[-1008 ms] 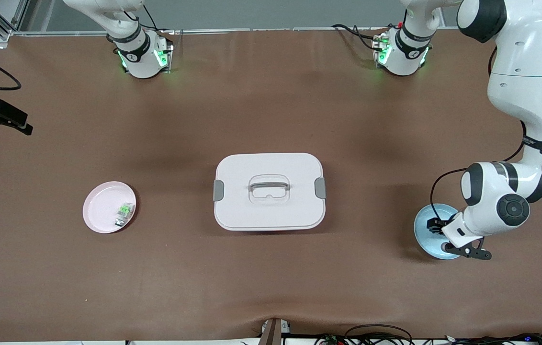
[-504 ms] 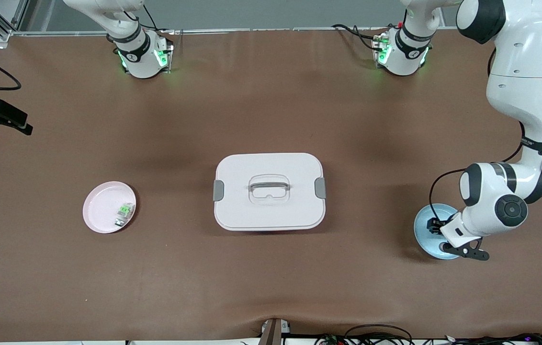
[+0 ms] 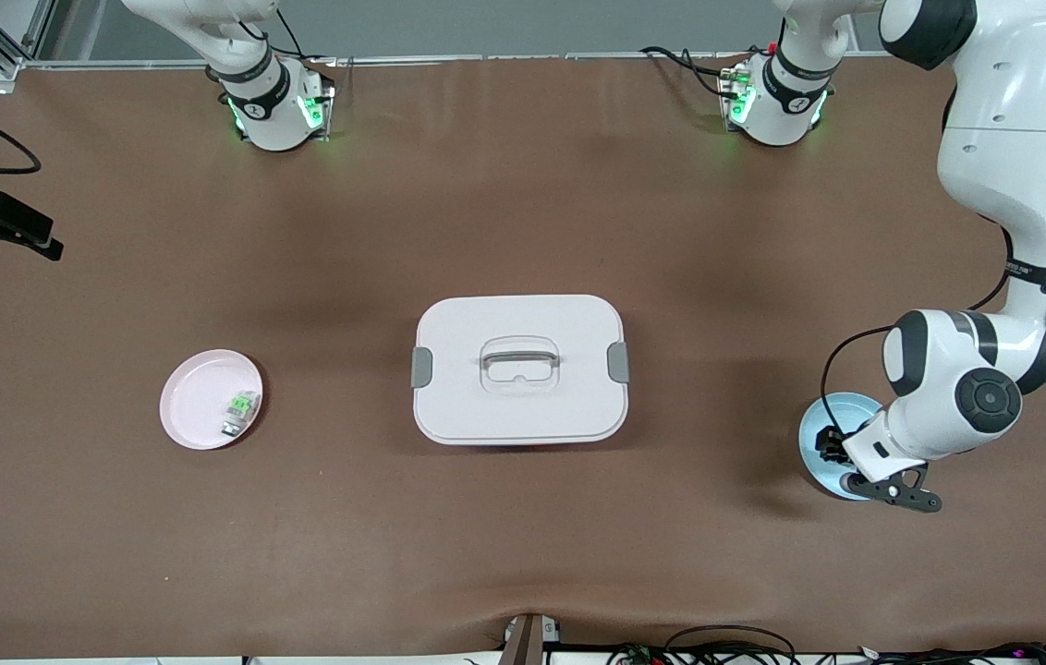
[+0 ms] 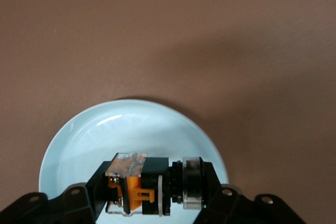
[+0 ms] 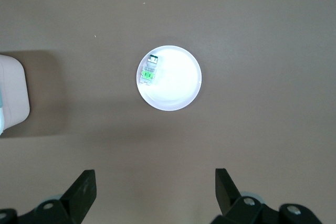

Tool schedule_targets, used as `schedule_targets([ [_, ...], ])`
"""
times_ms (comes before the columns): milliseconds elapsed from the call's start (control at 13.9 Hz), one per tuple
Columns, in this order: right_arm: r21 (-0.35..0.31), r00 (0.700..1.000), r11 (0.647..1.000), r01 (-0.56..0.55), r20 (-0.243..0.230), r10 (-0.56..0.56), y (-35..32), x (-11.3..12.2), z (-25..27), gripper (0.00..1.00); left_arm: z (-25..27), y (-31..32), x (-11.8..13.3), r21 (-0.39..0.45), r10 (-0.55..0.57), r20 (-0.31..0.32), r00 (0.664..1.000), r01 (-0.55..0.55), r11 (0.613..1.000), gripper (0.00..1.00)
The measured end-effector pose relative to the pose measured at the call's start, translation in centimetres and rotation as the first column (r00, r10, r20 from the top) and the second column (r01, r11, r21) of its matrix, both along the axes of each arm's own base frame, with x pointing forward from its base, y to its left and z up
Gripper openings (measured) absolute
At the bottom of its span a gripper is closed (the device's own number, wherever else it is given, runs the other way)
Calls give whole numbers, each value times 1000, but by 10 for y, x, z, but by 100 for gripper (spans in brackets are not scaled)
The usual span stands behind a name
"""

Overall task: Transfer orange switch to right arm and place
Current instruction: 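Close the left gripper on the orange switch, then lift the orange switch and carry it over the white box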

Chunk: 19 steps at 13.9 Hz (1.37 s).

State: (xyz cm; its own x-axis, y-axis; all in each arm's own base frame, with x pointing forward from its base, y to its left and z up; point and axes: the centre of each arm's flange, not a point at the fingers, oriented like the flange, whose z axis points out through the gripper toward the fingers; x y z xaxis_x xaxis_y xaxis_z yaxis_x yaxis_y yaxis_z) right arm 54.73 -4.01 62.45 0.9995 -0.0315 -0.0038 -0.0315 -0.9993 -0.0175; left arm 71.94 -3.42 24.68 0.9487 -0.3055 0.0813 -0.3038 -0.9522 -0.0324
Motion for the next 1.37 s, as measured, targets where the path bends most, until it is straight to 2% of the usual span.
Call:
schedule_targets([
  [216,0,1000,1000,0,0,0,0,0,0,100,37,-34,0,-111,23,20,1000,-21,994,72],
  [432,0,1000,1000,0,0,0,0,0,0,100,79,-65,-7,-271,115,-27,993,-119,955,72],
  [576,0,1000,1000,0,4,0,0,0,1,100,115,-91,-15,-313,193,-82,978,-209,926,72],
  [792,-1,1000,1000,1,18,-1,0,0,8,100,168,-136,-27,-330,306,-176,936,-349,877,72],
  [1008,-1,1000,1000,7,21,-7,-4,0,9,100,202,-179,-41,-348,389,-239,890,-452,821,72],
  [1368,-1,1000,1000,14,28,-14,-7,0,9,100,239,-243,-65,-350,535,-359,765,-642,682,72],
])
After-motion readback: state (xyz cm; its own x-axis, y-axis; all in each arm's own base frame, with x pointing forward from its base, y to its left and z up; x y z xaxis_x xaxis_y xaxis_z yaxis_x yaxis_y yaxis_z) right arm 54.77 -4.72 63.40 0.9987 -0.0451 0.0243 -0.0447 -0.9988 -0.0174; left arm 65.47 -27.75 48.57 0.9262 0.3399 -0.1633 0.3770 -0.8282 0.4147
